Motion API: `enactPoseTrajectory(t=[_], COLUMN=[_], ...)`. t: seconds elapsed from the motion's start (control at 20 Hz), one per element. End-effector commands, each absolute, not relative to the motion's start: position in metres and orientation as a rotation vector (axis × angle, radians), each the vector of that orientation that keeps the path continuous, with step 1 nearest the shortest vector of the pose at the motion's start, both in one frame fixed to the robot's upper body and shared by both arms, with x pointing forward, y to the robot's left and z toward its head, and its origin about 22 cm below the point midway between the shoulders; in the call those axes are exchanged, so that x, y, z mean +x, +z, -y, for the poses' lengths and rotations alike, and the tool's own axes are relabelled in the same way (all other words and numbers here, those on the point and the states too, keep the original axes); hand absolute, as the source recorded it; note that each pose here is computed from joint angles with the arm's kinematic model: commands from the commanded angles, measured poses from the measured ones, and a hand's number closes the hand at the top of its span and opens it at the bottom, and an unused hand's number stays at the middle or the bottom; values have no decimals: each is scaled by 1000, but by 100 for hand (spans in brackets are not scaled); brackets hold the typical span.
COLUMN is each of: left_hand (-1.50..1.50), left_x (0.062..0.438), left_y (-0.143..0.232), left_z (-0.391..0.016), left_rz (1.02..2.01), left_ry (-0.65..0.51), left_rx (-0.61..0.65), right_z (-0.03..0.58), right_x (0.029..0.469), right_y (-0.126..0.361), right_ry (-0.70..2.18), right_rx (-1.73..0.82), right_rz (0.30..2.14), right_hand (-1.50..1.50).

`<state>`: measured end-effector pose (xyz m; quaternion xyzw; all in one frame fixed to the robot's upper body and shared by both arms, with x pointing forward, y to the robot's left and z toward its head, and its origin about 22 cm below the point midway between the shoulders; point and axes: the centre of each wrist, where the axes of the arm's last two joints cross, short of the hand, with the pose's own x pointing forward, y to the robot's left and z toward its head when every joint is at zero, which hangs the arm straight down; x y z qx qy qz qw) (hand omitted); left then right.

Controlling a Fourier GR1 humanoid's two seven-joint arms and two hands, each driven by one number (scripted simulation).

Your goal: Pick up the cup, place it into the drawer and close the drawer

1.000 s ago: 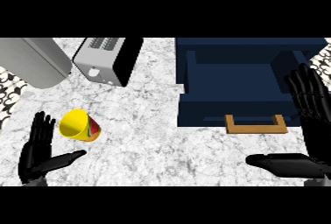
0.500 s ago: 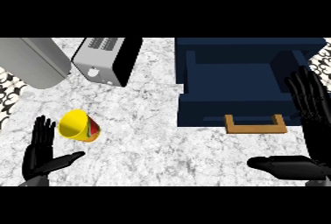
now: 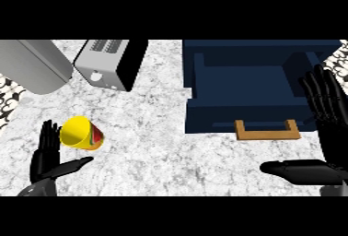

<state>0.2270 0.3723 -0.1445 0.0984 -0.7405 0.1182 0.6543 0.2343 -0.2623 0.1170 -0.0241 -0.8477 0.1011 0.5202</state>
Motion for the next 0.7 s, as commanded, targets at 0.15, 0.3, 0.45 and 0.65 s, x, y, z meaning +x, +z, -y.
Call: enactPoseTrajectory(t=[0.15, 0.3, 0.45, 0.65], left_hand=[-150, -150, -150, -150], left_x=[225, 223, 243, 241], left_y=[-142, -150, -144, -140], left_z=[-384, -370, -356, -367], left_rz=[1729, 1725, 1749, 1774], left_ry=[279, 271, 290, 302], left_rx=[175, 160, 116, 72], right_z=[251, 254, 265, 265], right_x=[229, 232, 232, 247], right_y=[116, 114, 121, 100], right_ry=[256, 258, 250, 253], right_rx=[-33, -41, -41, -28], right_rz=[2028, 2042, 2004, 2007], right_hand=[-150, -150, -150, -150])
